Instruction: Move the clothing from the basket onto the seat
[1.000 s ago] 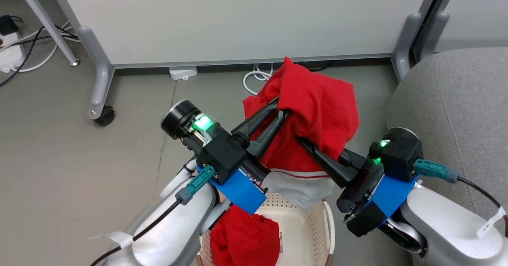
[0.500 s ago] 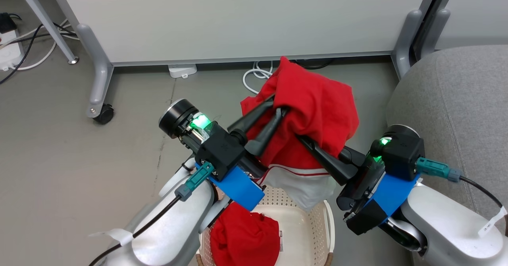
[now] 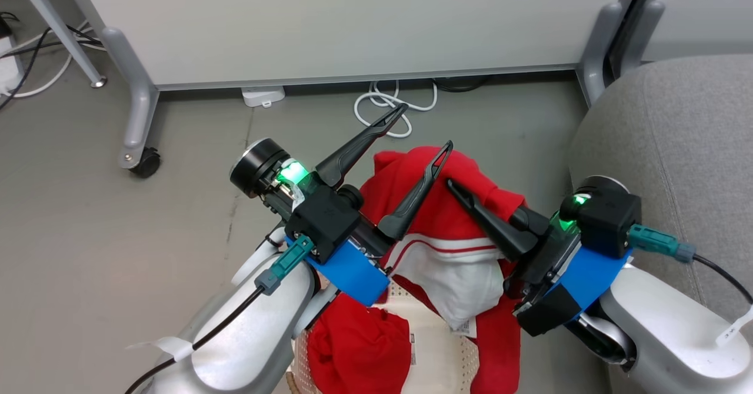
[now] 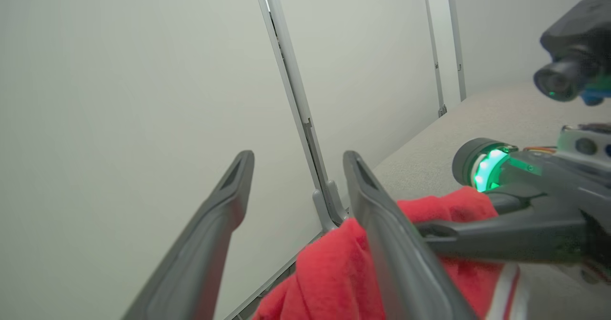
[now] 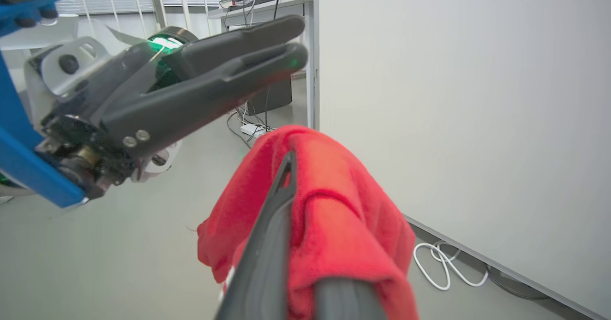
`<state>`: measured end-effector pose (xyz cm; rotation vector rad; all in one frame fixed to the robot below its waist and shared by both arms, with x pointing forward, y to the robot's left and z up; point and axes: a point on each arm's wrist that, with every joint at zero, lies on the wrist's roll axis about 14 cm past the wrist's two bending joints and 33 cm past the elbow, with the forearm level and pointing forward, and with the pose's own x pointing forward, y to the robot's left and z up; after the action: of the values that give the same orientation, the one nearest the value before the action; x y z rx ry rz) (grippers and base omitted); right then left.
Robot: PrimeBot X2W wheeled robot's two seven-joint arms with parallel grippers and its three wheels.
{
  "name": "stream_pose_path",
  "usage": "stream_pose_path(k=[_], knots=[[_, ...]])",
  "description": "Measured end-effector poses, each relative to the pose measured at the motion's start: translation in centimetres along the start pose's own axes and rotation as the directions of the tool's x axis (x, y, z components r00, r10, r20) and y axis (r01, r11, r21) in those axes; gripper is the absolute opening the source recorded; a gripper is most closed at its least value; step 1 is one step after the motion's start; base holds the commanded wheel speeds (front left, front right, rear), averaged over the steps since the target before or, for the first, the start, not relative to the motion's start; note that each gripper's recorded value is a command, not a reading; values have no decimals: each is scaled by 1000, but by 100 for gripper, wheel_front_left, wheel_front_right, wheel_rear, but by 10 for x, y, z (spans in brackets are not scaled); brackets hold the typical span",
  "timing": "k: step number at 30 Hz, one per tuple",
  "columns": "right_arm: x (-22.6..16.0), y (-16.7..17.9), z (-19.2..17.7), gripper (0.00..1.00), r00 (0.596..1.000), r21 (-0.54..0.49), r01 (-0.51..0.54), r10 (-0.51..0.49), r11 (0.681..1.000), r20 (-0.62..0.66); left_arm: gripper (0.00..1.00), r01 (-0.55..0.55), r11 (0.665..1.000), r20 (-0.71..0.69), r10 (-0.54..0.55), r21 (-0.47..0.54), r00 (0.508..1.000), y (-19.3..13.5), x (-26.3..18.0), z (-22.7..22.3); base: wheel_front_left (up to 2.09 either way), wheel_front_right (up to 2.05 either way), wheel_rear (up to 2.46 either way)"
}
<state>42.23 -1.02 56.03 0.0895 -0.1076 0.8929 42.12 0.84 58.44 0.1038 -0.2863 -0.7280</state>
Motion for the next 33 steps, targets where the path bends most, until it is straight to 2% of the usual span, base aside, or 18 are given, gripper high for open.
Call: stream_pose_path(k=[7,13,18,24,28,33], knots=[[-17,-36,-2,0,990,3,140,-140,990,19,100,53,998,-1,-53,-25,999,-12,14,-11,0,0,0],[-49,-76,-5,0,950,7,309,-309,951,31,100,149,986,-6,-150,-72,989,-40,31,-29,0,0,0],[-84,-106,-9,0,892,3,451,-451,892,33,100,239,965,0,-240,-113,971,-67,45,-42,0,0,0],[-133,-132,-11,0,797,-5,604,-603,797,31,100,344,926,22,-345,-154,938,-100,58,-51,0,0,0],[-161,-139,-11,0,741,-16,671,-671,741,25,100,397,901,42,-396,-174,917,-117,66,-53,0,0,0],[-182,-141,-6,0,693,-23,720,-720,693,36,100,441,877,60,-438,-191,897,-133,71,-55,0,0,0]])
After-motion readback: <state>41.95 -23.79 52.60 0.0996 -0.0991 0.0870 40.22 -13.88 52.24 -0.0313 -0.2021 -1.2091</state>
